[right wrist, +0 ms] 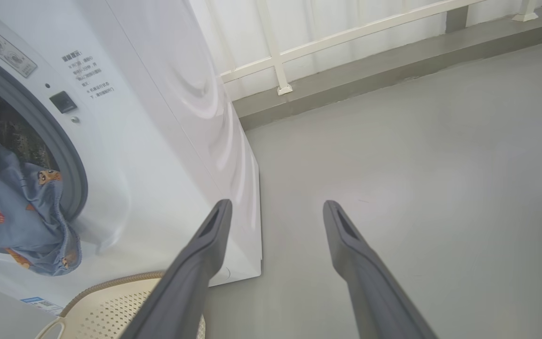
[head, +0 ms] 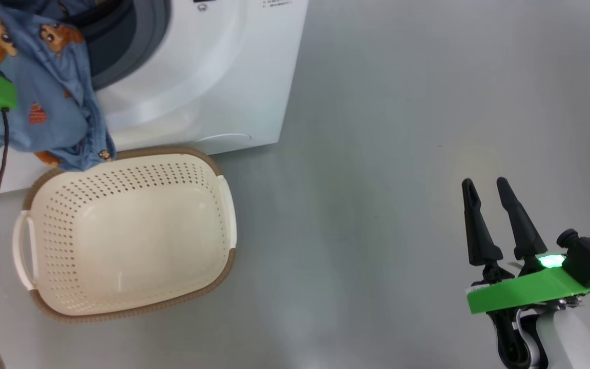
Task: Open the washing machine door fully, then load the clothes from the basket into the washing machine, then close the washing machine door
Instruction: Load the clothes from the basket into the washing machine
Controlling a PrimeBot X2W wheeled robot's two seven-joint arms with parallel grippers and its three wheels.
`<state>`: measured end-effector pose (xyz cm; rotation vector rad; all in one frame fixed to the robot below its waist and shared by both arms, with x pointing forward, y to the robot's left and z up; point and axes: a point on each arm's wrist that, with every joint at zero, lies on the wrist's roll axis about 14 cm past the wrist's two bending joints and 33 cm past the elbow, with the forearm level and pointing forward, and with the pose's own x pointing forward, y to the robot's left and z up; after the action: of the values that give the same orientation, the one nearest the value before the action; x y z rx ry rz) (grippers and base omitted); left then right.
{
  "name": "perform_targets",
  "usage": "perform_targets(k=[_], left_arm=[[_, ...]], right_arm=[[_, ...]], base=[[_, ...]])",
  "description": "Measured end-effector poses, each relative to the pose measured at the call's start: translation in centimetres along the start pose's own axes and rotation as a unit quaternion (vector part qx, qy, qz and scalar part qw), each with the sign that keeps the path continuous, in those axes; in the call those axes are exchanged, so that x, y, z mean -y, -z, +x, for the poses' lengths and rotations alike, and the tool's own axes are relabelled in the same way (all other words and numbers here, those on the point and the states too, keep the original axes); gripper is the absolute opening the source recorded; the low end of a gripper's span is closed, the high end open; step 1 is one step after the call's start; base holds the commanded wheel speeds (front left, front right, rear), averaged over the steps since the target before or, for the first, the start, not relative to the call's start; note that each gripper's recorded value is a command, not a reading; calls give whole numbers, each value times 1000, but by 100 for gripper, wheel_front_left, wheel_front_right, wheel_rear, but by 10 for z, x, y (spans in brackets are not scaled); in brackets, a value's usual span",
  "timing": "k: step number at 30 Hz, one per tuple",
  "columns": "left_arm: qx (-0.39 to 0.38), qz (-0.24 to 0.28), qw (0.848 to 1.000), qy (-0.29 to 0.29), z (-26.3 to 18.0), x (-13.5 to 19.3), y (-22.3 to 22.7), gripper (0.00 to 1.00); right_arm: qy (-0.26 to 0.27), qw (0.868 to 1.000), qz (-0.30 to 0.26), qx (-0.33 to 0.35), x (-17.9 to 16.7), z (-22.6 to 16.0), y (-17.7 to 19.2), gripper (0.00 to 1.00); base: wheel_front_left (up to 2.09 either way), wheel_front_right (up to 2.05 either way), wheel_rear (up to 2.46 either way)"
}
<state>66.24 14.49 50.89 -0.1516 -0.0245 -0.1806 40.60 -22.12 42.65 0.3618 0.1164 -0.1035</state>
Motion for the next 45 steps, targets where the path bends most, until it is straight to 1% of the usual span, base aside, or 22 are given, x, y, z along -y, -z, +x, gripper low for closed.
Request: perform_targets(k=[6,9,20,29,31,39,45], left_arm=[[-38,8,999,-1,10,2,26,0],[-64,21,998,2,13,4,43,0],[-118,43,992,-4,30,-1,72,0],[-150,63,987,1,41,0,84,0],[-148,64,987,1,45,0,83,0],[-61,58,996,8,77,9,48,0],[28,52,998,-2,94,7,4,0]], right_arm=[[6,1000,-3,-2,4,3,2,100],[9,1000,-4,-7,6,3,5,100],[13,1000,-4,-12,7,11,11,100],[19,1000,-7,-21,9,5,15,100],[21,999,-9,-22,11,4,15,100],[33,999,-14,-29,18,2,19,100],[29,999,-15,-26,16,10,19,100]], base=[[0,0,0],[0,0,0],[0,0,0],[0,0,0],[0,0,0],[0,0,0],[0,0,0]])
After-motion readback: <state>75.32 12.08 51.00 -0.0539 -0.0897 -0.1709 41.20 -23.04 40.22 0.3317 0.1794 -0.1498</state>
